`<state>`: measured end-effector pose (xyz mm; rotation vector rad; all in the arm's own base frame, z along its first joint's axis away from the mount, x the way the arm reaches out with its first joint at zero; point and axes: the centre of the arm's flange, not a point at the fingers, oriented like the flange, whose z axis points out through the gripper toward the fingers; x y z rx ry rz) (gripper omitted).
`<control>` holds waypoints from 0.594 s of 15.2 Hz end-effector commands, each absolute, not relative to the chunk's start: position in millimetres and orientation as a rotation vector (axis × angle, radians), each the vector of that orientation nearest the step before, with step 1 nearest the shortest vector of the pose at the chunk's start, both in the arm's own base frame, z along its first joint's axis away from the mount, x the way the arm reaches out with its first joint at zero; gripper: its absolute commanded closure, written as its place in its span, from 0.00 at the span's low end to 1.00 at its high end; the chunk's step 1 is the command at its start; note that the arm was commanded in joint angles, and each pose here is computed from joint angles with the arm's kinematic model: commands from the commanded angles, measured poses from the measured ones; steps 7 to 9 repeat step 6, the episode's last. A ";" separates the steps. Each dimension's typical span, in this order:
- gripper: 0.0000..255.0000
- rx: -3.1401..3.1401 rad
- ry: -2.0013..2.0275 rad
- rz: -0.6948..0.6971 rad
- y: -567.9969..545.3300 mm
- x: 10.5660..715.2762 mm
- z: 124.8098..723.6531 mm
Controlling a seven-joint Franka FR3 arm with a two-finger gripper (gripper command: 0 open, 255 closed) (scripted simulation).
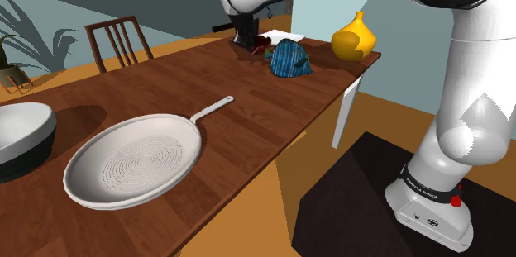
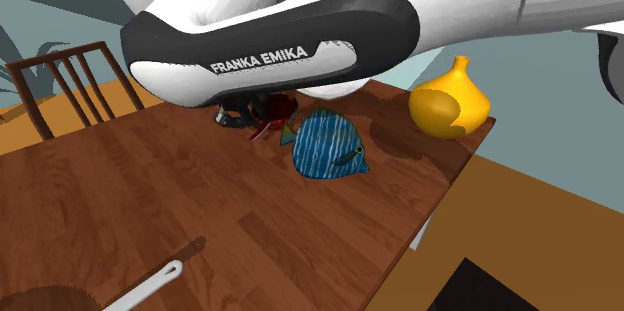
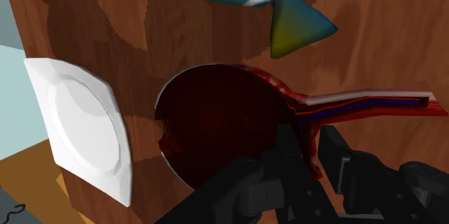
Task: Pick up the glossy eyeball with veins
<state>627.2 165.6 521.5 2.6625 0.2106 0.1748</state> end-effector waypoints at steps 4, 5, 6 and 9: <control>1.00 2.662 0.211 0.175 166.3 627.1 547.5; 1.00 2.662 0.211 0.175 166.3 627.1 548.3; 1.00 2.662 0.211 0.175 166.3 627.1 548.3; 1.00 2.662 0.211 0.175 166.3 627.1 548.3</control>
